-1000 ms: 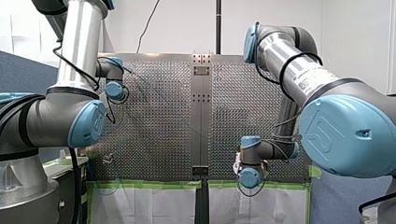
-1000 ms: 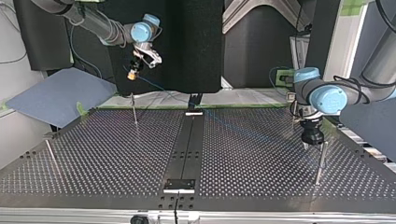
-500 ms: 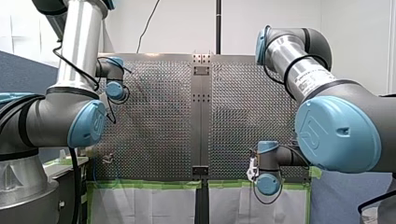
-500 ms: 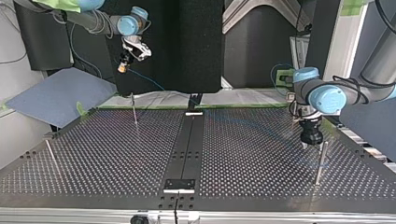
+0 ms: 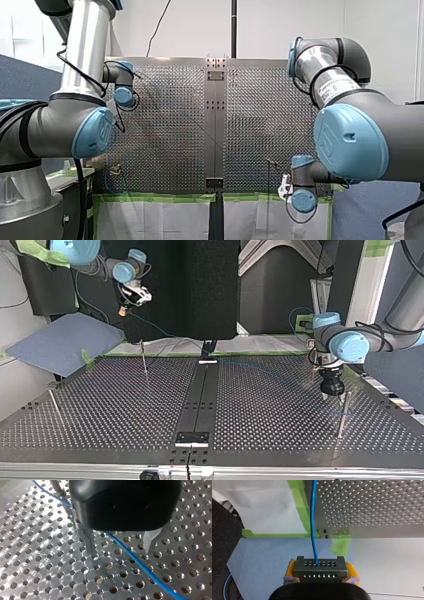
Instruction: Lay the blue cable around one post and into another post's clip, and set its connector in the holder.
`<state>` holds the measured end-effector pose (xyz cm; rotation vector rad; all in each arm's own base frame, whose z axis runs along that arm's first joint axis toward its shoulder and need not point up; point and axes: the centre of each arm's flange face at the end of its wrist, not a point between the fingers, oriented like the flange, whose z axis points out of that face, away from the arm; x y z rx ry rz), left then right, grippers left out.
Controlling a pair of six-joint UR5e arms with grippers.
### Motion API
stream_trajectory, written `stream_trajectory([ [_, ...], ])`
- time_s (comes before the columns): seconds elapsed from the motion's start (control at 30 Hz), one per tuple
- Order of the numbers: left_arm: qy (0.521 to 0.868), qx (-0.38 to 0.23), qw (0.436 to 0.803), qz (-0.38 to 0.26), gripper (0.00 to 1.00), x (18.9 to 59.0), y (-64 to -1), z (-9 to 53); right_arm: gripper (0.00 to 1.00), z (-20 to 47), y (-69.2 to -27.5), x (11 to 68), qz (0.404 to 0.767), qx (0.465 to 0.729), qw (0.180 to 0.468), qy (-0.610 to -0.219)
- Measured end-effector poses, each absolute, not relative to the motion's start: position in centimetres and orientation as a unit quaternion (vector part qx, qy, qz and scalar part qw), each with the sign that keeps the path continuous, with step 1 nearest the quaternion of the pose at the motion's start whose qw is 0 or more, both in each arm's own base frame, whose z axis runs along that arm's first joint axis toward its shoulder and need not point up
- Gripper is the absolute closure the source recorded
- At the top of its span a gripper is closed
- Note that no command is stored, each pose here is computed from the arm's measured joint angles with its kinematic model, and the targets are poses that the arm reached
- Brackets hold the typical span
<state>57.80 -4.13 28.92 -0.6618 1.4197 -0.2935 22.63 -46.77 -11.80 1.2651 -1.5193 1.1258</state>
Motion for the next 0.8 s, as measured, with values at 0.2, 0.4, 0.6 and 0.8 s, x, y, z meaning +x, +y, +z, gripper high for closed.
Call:
stream_trajectory([
  [0.2,0.638,-0.295,0.699,-0.134,0.0,57.9,-4.4,29.1,1.0,-13.6,-49.1,20.9,0.449,0.505,0.418,-0.607],
  [0.4,0.645,-0.292,0.696,-0.122,0.0,57.8,-4.7,29.2,1.0,-11.9,-52.8,19.5,0.464,0.498,0.436,-0.588],
  [0.6,0.65,-0.29,0.694,-0.112,0.0,57.6,-4.9,29.1,1.0,-8.4,-56.9,17.7,0.483,0.488,0.464,-0.56],
  [0.8,0.651,-0.291,0.693,-0.104,0.0,57.5,-5.0,29.1,1.0,-6.3,-57.9,16.7,0.48,0.507,0.471,-0.54],
])
